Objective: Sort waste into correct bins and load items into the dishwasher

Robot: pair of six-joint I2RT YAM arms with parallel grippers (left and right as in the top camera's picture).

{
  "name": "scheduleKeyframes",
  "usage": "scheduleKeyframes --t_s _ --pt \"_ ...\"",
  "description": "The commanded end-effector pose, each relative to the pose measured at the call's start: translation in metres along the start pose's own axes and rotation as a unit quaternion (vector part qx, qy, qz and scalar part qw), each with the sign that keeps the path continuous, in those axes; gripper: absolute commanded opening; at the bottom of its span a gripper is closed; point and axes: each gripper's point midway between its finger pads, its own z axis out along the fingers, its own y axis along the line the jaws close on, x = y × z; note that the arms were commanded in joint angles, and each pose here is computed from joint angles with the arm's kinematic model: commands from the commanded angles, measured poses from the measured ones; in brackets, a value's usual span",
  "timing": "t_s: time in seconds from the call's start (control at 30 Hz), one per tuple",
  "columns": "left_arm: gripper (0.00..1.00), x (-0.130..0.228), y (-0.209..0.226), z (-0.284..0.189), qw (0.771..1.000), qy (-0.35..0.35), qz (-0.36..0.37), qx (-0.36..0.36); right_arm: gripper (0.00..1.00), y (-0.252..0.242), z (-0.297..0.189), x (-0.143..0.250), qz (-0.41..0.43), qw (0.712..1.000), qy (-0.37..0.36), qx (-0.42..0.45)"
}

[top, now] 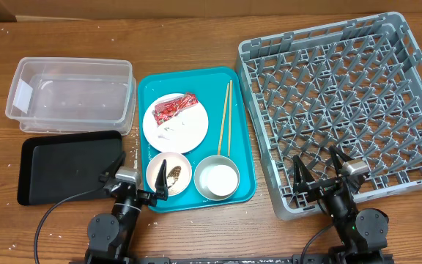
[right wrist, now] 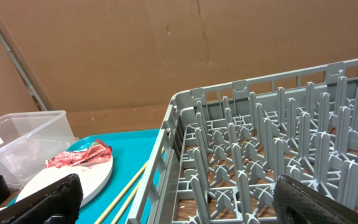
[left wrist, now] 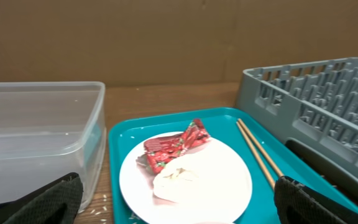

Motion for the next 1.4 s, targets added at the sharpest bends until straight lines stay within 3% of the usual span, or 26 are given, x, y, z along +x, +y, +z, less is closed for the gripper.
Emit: scheduleKeyframes --t_s 0.0,0.23,0.37,0.5,0.7,0.87,1.07,1.2,1.37 --pt "1.00 0.001 0.005 0.000 1.000 0.001 0.014 -0.015 1.00 -0.003 0.000 0.001 -0.002 1.000 -0.003 0.005" --pt "1.00 -0.001 -0.035 -0.003 0.989 0.009 -0.108 0.100 1.00 0.022 -0.002 0.004 0.043 0.997 0.011 -0.066" --pt "1.00 -0.007 -0.045 -0.006 0.982 0.004 -0.138 0.130 1.00 0.040 -0.005 0.005 0.049 0.992 0.020 -0.117" --pt "1.00 -0.057 -0.064 -0.020 0.970 -0.069 -0.125 0.195 1.00 0.064 -0.015 -0.020 0.036 0.984 0.004 -0.173" --pt "1.00 -0.141 -0.072 -0.051 0.967 -0.123 -0.092 0.203 1.00 0.080 -0.035 -0.088 0.027 0.984 -0.032 -0.173" --pt "1.00 -0.170 -0.074 -0.052 0.976 -0.031 -0.108 0.186 1.00 0.083 -0.036 -0.113 0.043 0.988 0.030 -0.146" --pt "1.00 -0.181 -0.074 -0.030 0.970 0.129 -0.132 0.159 1.00 0.074 -0.011 -0.106 0.100 0.973 0.190 -0.089" --pt "1.00 -0.194 -0.089 -0.013 0.951 0.181 -0.154 0.197 1.00 0.064 0.010 -0.096 0.130 0.949 0.283 -0.049" --pt "1.00 -0.186 -0.119 -0.004 0.908 0.234 -0.192 0.290 1.00 0.066 0.026 -0.069 0.171 0.908 0.378 -0.051"
